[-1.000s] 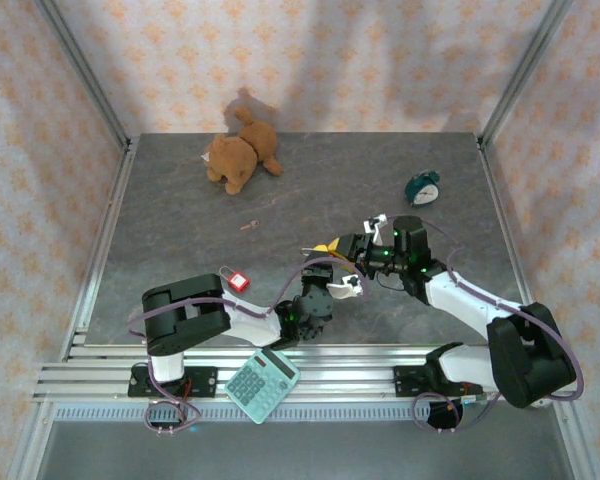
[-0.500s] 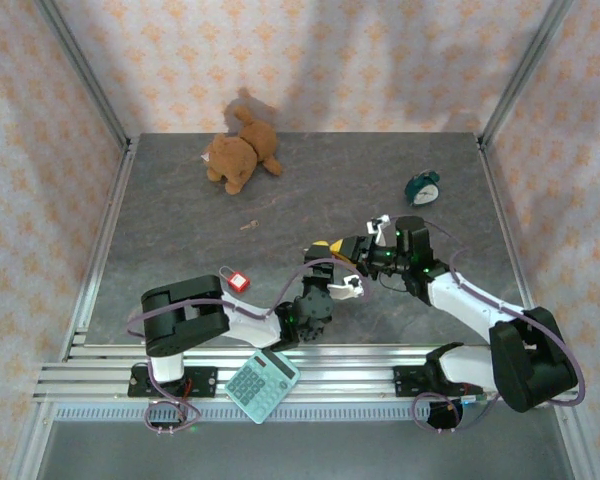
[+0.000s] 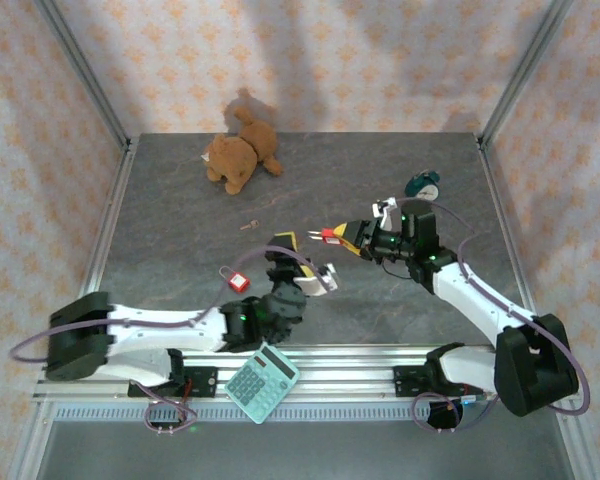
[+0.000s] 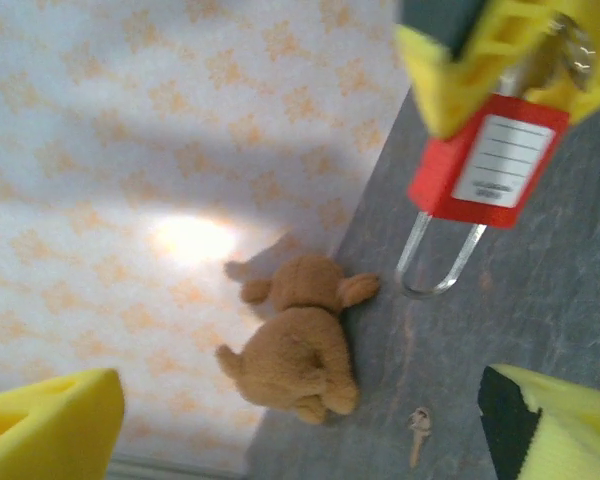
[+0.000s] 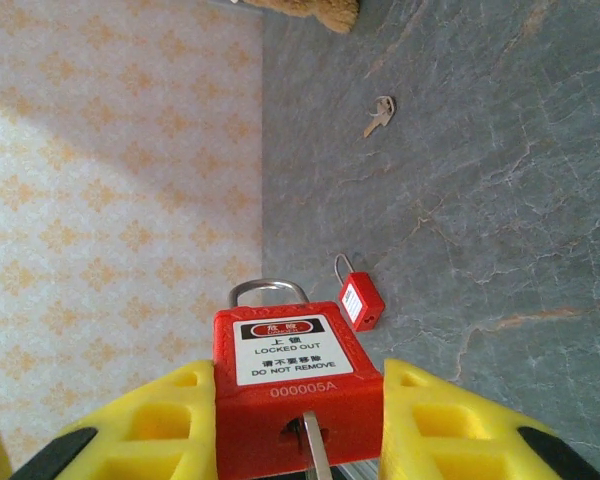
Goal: Unlock with the key
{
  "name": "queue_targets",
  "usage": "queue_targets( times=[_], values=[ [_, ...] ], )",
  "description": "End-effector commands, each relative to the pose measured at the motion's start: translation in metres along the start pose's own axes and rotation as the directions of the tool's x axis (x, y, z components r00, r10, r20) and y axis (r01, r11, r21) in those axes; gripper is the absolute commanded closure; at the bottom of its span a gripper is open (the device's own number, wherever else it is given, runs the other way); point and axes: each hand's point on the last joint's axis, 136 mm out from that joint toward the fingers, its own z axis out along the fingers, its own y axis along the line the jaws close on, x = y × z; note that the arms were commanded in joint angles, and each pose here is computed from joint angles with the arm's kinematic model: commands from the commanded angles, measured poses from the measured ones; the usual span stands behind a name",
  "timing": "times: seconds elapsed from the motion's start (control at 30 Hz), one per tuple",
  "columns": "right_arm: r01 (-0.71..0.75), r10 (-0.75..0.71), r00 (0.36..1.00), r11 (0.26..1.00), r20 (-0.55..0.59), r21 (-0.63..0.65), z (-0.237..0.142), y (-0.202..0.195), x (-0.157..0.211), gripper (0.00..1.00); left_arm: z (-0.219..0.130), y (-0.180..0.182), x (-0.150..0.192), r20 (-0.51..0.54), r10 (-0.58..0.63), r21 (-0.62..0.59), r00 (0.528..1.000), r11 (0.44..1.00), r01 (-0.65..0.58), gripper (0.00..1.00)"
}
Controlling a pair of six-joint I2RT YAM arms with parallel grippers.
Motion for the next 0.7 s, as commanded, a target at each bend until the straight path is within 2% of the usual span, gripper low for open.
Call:
queue_targets(
  times=[0.0,0.07,0.17,0.23,0.47,0.67],
  values=[
    [0.071,-0.070,0.997,0.997,0.030,-0.021,-0.009,0.014,-0.003,0.70,-0.001,0.015,0.019,-0.044,-0.187,0.152,0.981,0.970,0.192,0.13],
    [0.070,-0.070,0.997,0.997,0.025,-0.026,-0.010,0.014,-0.001,0.70,-0.003,0.018,0.019,-0.002,-0.232,0.254,0.973,0.941,0.225,0.16],
    [0.069,-0.068,0.997,0.997,0.018,-0.028,-0.011,0.013,0.002,0.70,-0.006,0.015,0.013,0.071,-0.253,0.339,0.965,0.916,0.215,0.15],
    [0.068,-0.068,0.998,0.997,0.017,-0.029,-0.013,0.013,0.004,0.70,-0.002,0.013,0.015,0.063,-0.253,0.378,0.965,0.901,0.212,0.16],
    [0.065,-0.065,0.998,0.998,0.002,-0.020,-0.017,0.008,0.013,0.70,0.013,-0.010,0.009,0.037,-0.249,0.568,0.968,0.802,0.185,0.32],
    [0.066,-0.066,0.998,0.998,-0.019,-0.011,-0.019,0.003,0.020,0.70,0.023,-0.029,0.001,0.020,-0.240,0.690,0.971,0.706,0.160,0.35]
  ],
)
